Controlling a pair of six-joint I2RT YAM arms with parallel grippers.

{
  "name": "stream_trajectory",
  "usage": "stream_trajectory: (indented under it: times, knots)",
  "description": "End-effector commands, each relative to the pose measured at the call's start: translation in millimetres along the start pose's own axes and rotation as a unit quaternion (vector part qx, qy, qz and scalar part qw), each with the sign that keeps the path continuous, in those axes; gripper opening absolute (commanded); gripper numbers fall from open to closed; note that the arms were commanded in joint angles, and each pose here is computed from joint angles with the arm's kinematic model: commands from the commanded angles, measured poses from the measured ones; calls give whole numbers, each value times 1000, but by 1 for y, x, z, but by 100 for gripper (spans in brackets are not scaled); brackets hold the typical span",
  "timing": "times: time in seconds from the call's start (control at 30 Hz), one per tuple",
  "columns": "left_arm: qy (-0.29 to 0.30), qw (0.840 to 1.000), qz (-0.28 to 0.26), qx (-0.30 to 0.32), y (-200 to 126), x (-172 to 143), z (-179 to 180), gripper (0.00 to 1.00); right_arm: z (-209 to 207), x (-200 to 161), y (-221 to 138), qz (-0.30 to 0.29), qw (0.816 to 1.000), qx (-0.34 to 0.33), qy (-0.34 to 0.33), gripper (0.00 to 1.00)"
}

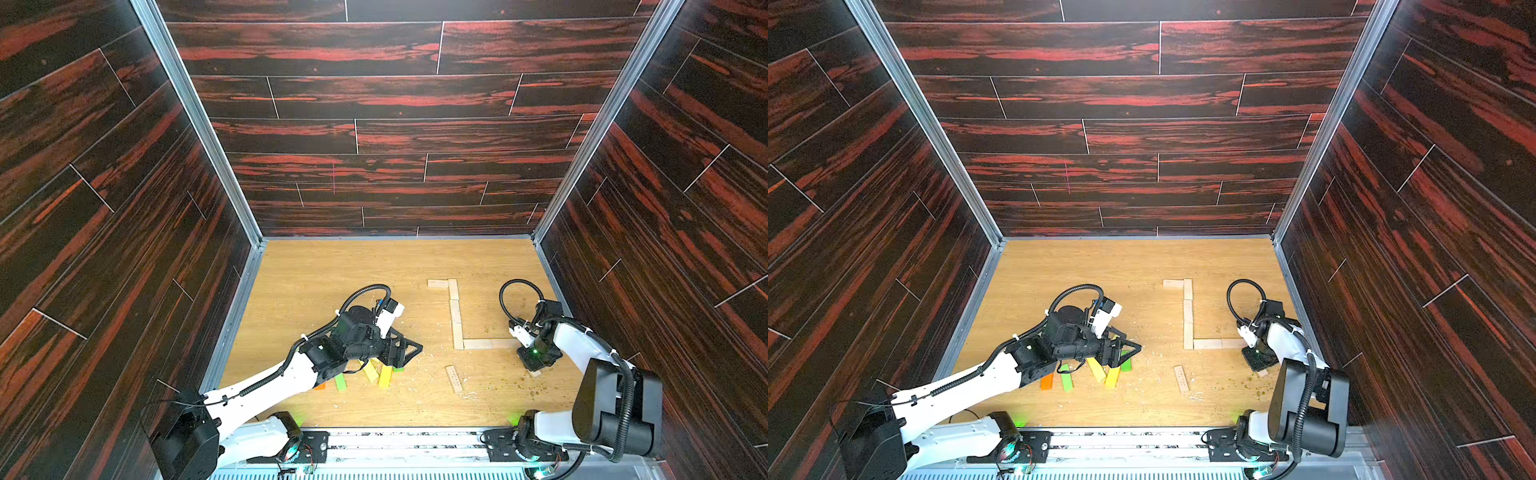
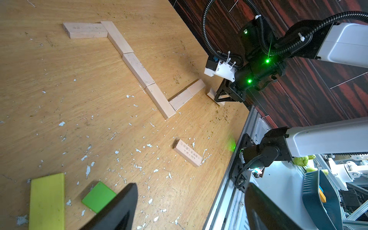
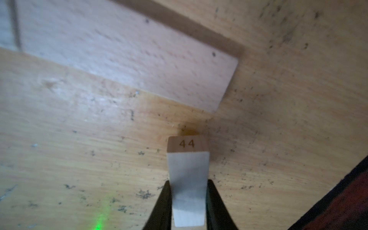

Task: Assemble a giraffe with building blocks
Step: Assemble the building block at the center of the board.

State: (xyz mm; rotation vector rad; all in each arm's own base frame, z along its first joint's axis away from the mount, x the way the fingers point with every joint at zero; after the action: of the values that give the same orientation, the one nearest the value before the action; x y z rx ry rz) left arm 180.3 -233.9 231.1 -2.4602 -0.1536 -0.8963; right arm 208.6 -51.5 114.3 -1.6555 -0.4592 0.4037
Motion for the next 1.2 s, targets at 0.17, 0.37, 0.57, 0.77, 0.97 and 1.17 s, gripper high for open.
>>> stream_trajectory:
  times: [0.17,0.37,0.57,0.77,0.97,1.17]
  knots:
    - [16,1000,-5,-6,-3,2,-4,87,-4,5,2,2,1000,14,13,20]
    - [18,1000,-5,-4,-4,3,-5,88,-7,8,2,5,1000,17,17,23]
    - [18,1000,-3,-3,-4,2,-5,88,-8,10,4,8,1000,18,19,29]
    - [19,1000,-3,-1,-4,2,-4,88,-8,11,6,13,1000,21,18,31]
    - [20,1000,-3,1,-4,2,-4,88,-7,12,9,18,999,23,14,38]
    - [20,1000,-2,0,-4,2,-4,88,-9,15,10,19,999,22,14,38]
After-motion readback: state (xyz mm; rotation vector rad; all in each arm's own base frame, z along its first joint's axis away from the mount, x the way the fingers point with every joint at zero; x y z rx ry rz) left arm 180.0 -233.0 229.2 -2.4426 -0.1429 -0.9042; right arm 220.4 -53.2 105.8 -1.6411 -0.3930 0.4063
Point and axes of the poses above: each gripper's point midway between its finger pads, its own y axis out along the fingers, its own z axis along the line the jaws close on, x = y × z, the point moved 9 cm from there along -y, back along the fingers, and after that the axes turned 7 degrees about -y, right-handed, at the moved point
